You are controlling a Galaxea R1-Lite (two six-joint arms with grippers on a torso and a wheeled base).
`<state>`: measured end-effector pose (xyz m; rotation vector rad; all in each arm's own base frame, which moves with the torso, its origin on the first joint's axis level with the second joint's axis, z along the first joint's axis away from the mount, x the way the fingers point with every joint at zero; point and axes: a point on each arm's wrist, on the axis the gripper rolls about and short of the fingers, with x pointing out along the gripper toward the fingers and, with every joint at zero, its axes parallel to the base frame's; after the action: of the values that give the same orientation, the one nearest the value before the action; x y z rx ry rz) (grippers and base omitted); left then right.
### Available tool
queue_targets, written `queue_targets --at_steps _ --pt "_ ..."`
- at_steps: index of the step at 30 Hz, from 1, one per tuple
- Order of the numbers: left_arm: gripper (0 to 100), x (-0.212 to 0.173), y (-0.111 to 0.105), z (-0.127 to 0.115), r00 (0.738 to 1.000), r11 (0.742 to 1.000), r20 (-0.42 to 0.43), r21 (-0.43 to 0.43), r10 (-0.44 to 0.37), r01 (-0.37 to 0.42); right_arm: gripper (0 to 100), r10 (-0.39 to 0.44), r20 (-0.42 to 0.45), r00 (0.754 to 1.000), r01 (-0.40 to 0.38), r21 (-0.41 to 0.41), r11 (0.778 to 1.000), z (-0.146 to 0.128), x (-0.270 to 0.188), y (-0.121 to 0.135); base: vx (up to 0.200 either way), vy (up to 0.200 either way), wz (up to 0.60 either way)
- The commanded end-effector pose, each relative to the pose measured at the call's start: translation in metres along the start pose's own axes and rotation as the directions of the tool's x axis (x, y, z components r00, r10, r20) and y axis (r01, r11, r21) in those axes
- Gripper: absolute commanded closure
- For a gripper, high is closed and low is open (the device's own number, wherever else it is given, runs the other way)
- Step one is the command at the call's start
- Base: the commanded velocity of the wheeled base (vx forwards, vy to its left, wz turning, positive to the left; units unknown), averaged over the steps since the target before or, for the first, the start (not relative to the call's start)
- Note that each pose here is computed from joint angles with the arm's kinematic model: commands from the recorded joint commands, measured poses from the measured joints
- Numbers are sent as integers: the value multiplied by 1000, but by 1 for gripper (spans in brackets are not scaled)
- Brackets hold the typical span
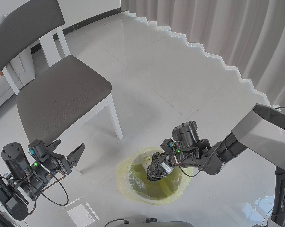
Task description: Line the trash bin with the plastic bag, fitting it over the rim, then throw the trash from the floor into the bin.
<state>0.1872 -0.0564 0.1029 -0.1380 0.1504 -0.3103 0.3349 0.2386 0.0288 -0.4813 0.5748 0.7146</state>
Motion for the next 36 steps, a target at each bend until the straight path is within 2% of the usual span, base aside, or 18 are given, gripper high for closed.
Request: queue_targets --at_steps 1,6,14,19,28,36 --pt "0 -3 0 -2 1000 1000 -1 -1 9 -9 100 -4 25 1000 5 -18 1000 11 2 -2 0 0 0" --pt "0 -3 0 -3 1000 1000 -15 -5 22 -22 100 25 -7 1000 -25 -59 998 5 12 11 0 0 0" --pt "0 -9 1 -1 999 999 -23 -27 29 -30 100 93 -121 988 -105 -99 990 -28 23 42 0 0 0" --pt "0 -11 1 0 999 999 -26 -36 31 -32 100 97 -140 985 -112 -104 988 -34 28 44 0 0 0" --pt "0 -23 -1 5 999 998 -27 -53 31 -33 100 97 -182 979 -114 -86 990 -55 62 43 0 0 0" --pt "0 -26 -1 6 999 998 -27 -53 31 -33 100 95 -170 981 -111 -89 990 -50 66 42 0 0 0"
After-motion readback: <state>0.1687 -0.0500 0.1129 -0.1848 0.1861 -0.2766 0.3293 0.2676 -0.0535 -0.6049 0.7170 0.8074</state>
